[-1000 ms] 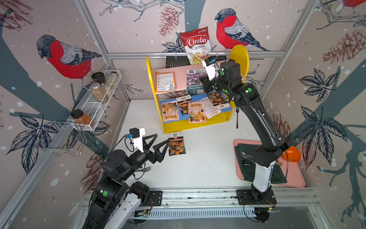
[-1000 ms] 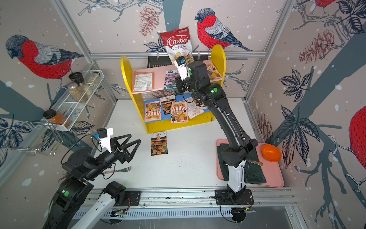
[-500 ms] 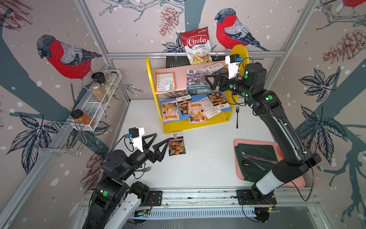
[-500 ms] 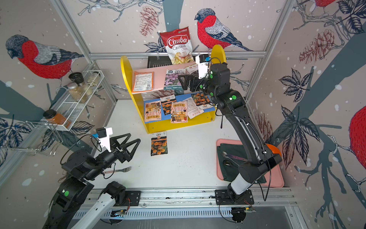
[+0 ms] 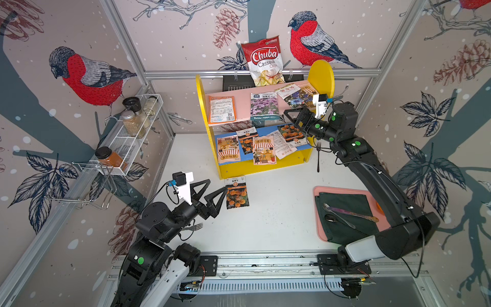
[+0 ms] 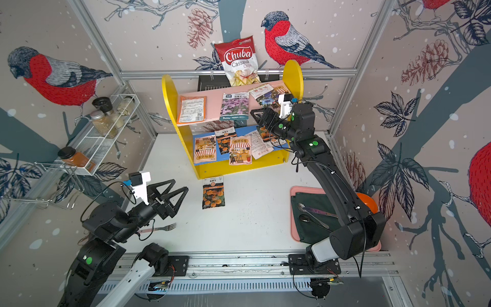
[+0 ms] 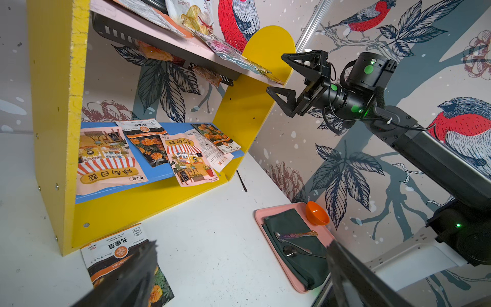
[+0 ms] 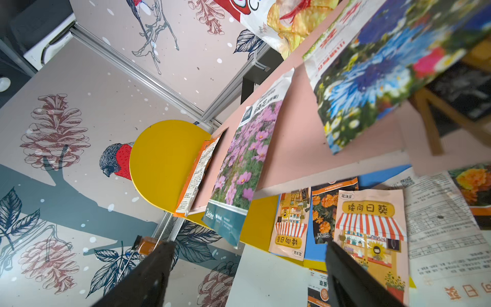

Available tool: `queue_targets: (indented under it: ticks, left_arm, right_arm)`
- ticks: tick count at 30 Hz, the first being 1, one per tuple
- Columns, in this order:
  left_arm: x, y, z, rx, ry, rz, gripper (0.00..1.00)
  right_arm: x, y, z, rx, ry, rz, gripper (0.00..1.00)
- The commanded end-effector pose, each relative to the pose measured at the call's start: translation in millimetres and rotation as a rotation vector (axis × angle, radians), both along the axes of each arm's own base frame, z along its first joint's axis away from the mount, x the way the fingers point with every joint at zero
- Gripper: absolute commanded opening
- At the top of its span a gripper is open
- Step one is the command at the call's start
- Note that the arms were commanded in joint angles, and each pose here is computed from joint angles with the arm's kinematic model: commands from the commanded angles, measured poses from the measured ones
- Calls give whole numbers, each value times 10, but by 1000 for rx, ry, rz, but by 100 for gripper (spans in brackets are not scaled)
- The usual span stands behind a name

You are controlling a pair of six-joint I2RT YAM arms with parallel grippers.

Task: Take the seed bag off the shelf
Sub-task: Pick up the seed packet from the shelf.

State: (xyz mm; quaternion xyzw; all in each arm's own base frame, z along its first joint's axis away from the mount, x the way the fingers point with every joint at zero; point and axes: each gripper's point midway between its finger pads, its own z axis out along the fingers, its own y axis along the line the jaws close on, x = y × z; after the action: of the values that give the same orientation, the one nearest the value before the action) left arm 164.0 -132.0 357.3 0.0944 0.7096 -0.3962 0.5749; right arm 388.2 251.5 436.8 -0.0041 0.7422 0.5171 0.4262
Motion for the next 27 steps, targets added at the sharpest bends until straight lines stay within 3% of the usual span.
queue_targets:
  ticks: [1,8,27]
  left_arm:
    - [-23,8,58,-4,-36,-2,99]
    - [-68,50,49,6,-43,10,99]
    - [-106,90,36,18,-46,22,99]
  right_arm:
    - [-46,75,202,85,-32,37,84]
    - [24,252,151,102,-14,67,73]
    - [116,538,114,147,9,143,57]
